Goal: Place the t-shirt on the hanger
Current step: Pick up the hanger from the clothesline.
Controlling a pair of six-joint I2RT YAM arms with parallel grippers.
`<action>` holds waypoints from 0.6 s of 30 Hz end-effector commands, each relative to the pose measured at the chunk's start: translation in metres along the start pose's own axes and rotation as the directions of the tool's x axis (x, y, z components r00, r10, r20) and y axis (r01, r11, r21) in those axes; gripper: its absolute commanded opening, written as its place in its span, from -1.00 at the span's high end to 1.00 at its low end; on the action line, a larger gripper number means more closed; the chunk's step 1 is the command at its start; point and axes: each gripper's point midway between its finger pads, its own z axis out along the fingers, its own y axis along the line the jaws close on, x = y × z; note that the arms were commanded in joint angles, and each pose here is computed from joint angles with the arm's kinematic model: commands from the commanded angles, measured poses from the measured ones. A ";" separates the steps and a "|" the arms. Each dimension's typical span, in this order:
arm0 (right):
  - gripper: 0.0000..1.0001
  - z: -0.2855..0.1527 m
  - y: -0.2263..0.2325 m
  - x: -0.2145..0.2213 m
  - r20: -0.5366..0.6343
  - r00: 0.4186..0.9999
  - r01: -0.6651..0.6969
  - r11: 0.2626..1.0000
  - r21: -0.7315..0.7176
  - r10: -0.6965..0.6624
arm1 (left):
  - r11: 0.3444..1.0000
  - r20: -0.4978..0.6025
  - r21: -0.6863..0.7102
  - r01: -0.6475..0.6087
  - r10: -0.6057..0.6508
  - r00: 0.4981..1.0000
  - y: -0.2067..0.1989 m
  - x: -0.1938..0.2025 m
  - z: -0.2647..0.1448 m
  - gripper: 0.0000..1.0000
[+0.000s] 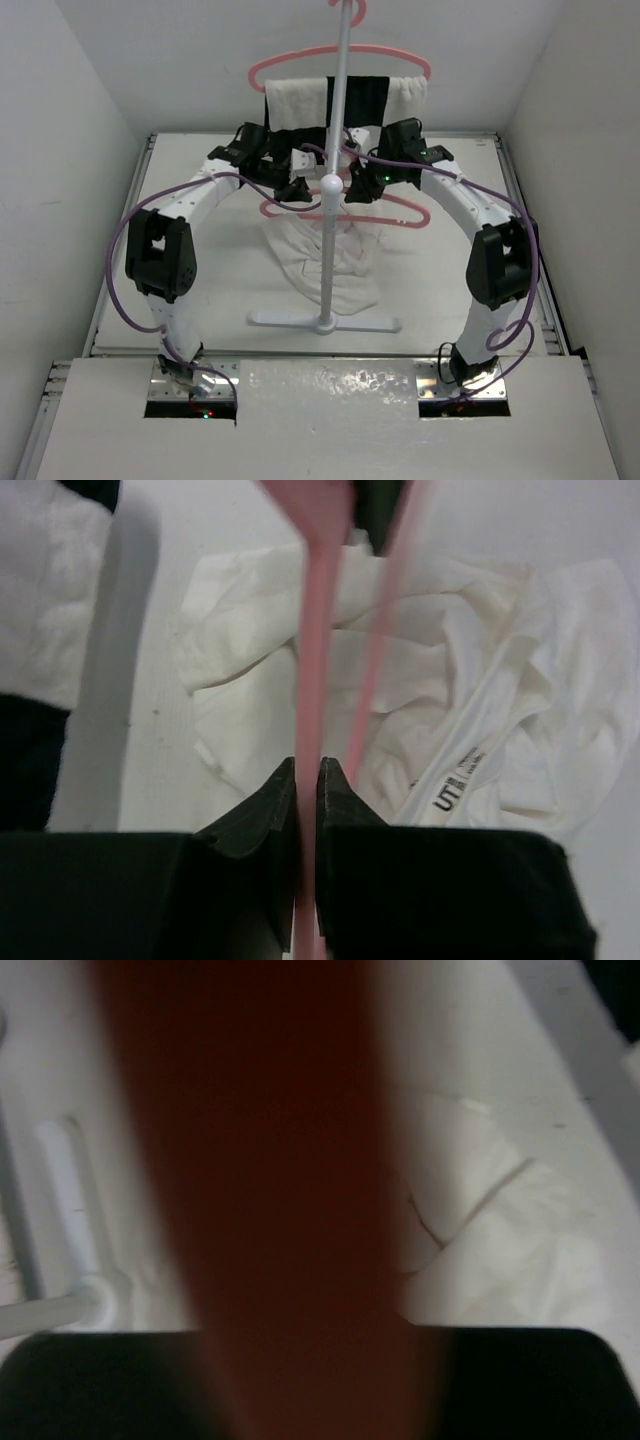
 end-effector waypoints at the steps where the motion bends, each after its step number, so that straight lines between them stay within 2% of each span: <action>1: 0.98 0.005 0.012 -0.008 0.045 0.999 -0.022 0.999 -0.050 0.024 | 0.997 0.156 0.003 -0.072 0.070 0.985 0.007 -0.050 -0.006 1.00; 5: 1.00 -0.002 0.024 -0.004 0.066 0.997 -0.030 0.998 -0.058 0.034 | 0.997 0.152 -0.036 -0.065 0.070 0.986 0.016 -0.051 -0.008 1.00; 6: 1.00 -0.003 0.030 0.000 0.065 0.997 -0.044 0.997 -0.070 0.048 | 0.999 0.151 -0.046 -0.024 0.030 0.988 0.018 -0.051 -0.009 1.00; 7: 1.00 -0.006 0.032 0.000 0.069 0.996 -0.048 0.996 -0.070 0.053 | 0.997 0.138 -0.076 0.000 0.011 0.990 0.023 -0.049 -0.010 0.91; 8: 1.00 -0.010 0.037 0.003 0.072 0.996 -0.049 0.997 -0.065 0.054 | 0.994 0.145 -0.106 0.002 0.014 0.989 0.030 -0.053 -0.010 0.41; 9: 1.00 -0.012 0.040 0.005 0.069 0.995 -0.061 0.996 -0.064 0.065 | 0.993 0.148 -0.112 0.040 -0.023 0.989 0.031 -0.053 -0.011 0.21; 11: 1.00 -0.018 0.045 0.011 0.073 0.995 -0.064 0.997 -0.048 0.067 | 0.990 0.152 -0.133 0.039 -0.019 0.988 0.034 -0.057 -0.013 -0.16; 14: 1.00 -0.023 0.042 0.024 0.074 0.992 -0.100 0.995 0.006 0.099 | 0.979 0.211 -0.170 0.114 -0.077 0.974 0.042 -0.076 -0.019 -0.29; 15: 1.00 -0.029 0.043 0.022 0.086 0.991 -0.109 0.994 0.023 0.107 | 0.966 0.250 -0.167 0.198 -0.152 0.956 0.044 -0.087 -0.023 -0.31; 18: 1.00 -0.036 0.040 0.025 0.104 0.986 -0.142 0.987 0.078 0.133 | 0.949 0.334 -0.190 0.251 -0.178 0.926 0.056 -0.117 -0.037 -0.35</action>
